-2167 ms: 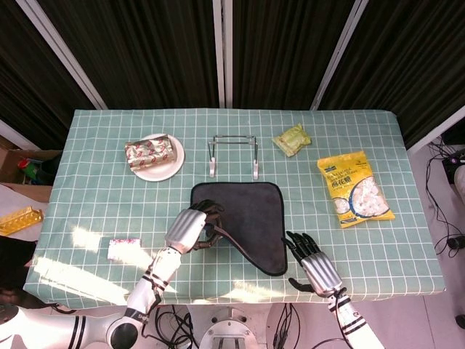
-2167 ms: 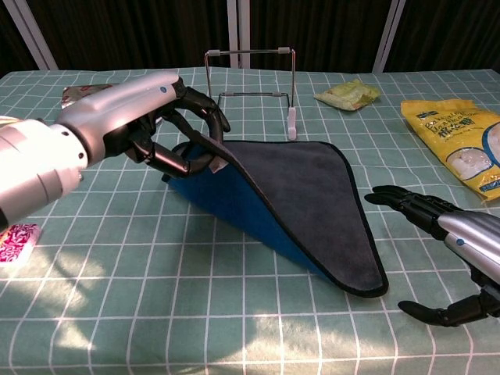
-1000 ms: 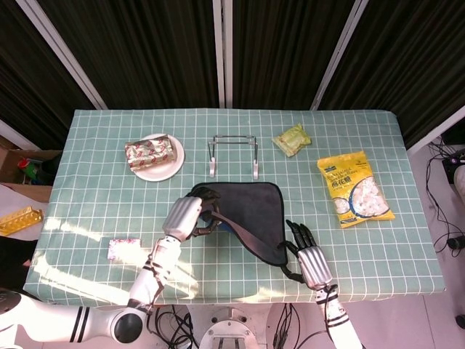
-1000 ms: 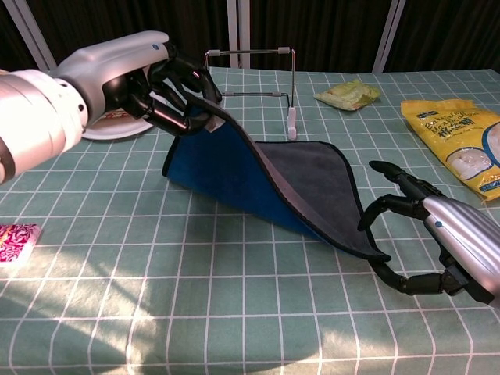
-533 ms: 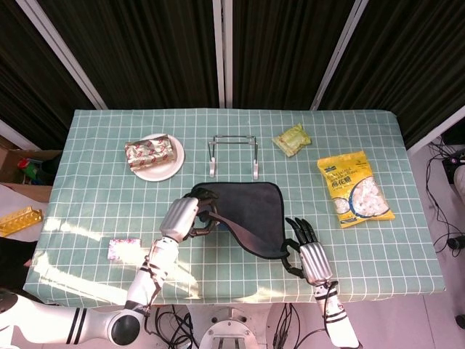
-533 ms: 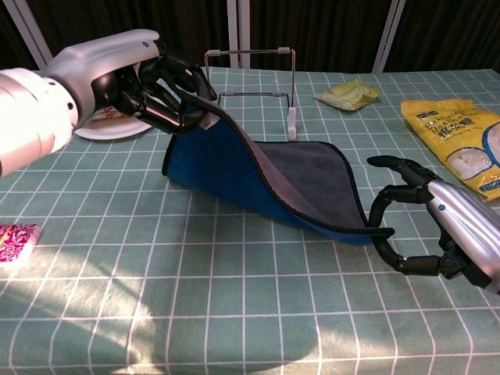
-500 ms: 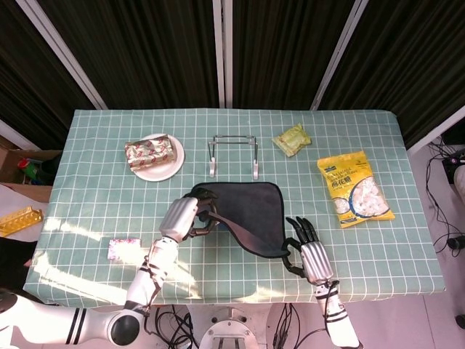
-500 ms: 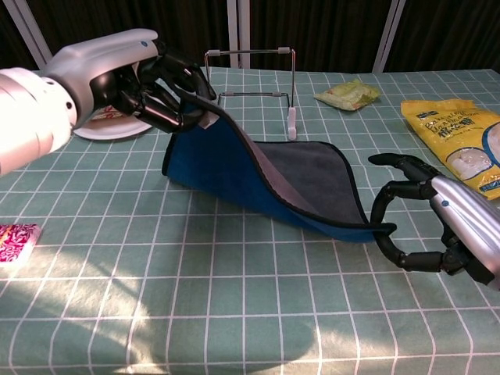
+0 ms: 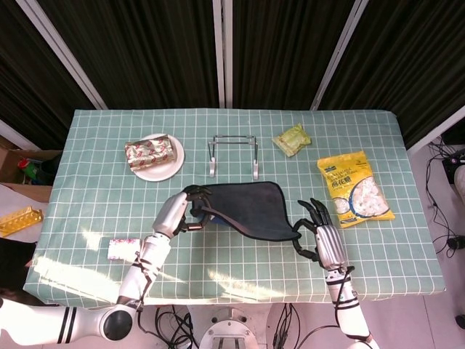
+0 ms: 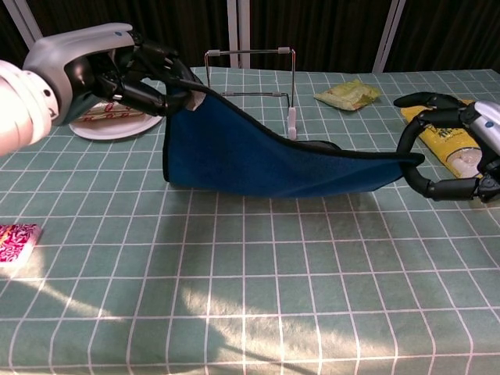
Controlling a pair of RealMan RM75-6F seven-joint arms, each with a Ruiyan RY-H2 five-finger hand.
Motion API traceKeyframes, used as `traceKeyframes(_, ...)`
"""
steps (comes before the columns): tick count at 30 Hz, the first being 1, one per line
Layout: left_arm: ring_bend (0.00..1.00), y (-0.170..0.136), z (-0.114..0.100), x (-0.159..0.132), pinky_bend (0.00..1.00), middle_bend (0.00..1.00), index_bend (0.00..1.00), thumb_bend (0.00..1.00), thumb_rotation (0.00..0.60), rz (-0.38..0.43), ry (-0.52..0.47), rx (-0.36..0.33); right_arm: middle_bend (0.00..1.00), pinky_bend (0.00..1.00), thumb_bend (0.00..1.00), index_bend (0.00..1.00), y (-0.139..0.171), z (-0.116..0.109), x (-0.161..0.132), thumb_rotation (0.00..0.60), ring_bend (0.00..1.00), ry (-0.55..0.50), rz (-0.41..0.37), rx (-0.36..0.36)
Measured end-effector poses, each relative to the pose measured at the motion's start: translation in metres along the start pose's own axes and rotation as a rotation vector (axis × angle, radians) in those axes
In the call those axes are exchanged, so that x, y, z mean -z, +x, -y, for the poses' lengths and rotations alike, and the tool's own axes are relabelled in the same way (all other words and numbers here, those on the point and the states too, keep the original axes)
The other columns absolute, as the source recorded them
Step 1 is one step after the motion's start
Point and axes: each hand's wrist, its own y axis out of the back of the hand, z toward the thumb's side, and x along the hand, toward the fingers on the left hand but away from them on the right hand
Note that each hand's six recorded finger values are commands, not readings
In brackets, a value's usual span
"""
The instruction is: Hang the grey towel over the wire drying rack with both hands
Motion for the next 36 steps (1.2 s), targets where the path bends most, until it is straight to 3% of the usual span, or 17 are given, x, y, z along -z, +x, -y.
traceKeyframes(7,0.17,0.007,-0.012,-0.005,0.27,0.31,0.83,0.57,0.6,0.018,-0.128,-0.052,0.16,0.0,0.57,1.0,-0.022,-0.028,-0.013,0.6,0.0,-0.056,0.052,-0.007)
traceKeyframes(15,0.17,0.018,-0.025,0.007,0.27,0.31,0.83,0.59,0.6,-0.032,-0.233,-0.051,0.16,0.0,0.57,1.0,-0.063,-0.063,-0.015,0.6,0.0,-0.04,0.139,-0.12)
traceKeyframes(21,0.17,0.024,-0.029,0.009,0.27,0.31,0.83,0.6,0.6,-0.038,-0.243,-0.048,0.16,0.0,0.55,1.0,-0.094,-0.084,-0.028,0.6,0.0,-0.021,0.136,-0.205)
traceKeyframes(36,0.17,0.043,-0.043,-0.005,0.27,0.31,0.85,0.64,0.6,-0.045,-0.32,-0.065,0.16,0.0,0.56,1.0,-0.13,-0.09,-0.054,0.6,0.0,-0.014,0.103,-0.224)
